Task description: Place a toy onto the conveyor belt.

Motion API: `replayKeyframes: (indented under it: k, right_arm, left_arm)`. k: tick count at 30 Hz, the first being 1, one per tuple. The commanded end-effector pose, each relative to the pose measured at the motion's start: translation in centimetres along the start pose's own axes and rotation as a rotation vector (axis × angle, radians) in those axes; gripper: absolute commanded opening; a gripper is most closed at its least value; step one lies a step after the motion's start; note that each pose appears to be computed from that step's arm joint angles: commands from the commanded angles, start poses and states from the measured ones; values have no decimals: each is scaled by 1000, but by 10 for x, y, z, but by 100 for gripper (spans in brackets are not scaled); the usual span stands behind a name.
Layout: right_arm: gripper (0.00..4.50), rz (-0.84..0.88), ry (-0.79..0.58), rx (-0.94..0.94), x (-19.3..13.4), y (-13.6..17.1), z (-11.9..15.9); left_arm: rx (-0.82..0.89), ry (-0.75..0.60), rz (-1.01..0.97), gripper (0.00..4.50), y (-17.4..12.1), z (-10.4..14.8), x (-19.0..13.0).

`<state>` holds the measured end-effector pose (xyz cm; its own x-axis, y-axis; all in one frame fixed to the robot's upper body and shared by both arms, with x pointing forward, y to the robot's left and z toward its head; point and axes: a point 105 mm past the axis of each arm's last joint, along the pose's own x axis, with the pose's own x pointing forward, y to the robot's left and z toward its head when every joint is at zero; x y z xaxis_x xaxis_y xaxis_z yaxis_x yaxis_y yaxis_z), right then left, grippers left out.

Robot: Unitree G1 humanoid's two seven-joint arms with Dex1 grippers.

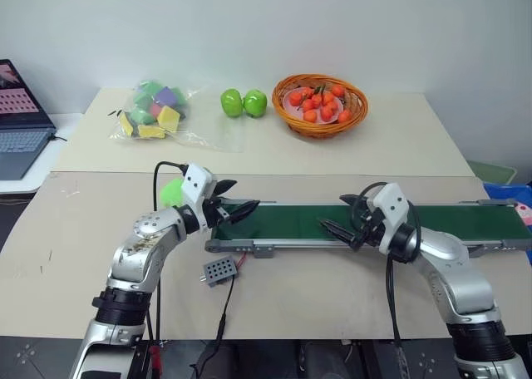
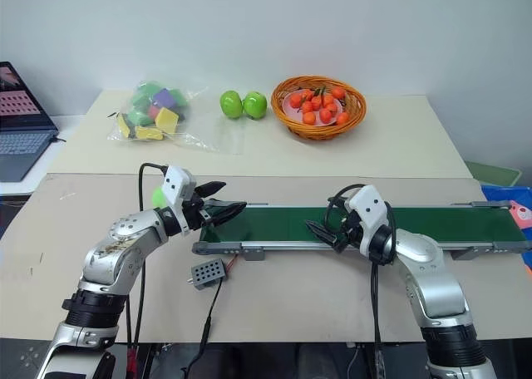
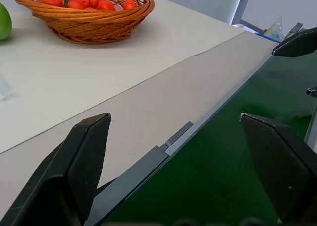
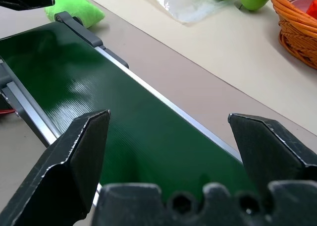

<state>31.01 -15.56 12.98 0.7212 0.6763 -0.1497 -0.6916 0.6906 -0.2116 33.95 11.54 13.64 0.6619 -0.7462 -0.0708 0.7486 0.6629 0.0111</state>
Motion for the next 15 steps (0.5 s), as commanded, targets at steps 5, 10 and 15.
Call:
replayKeyframes:
  k: [5,10,15]
  right_arm:
    - [450,14,-51,-60,-1,-4,20]
    - [450,63,-47,-73,3,-4,25]
    - [450,111,-97,-71,8,-7,42]
  left_arm:
    - [-11,-44,122,445,31,11,-35]
    - [-80,-100,230,445,54,22,-66]
    - [-237,-90,310,445,66,5,-97]
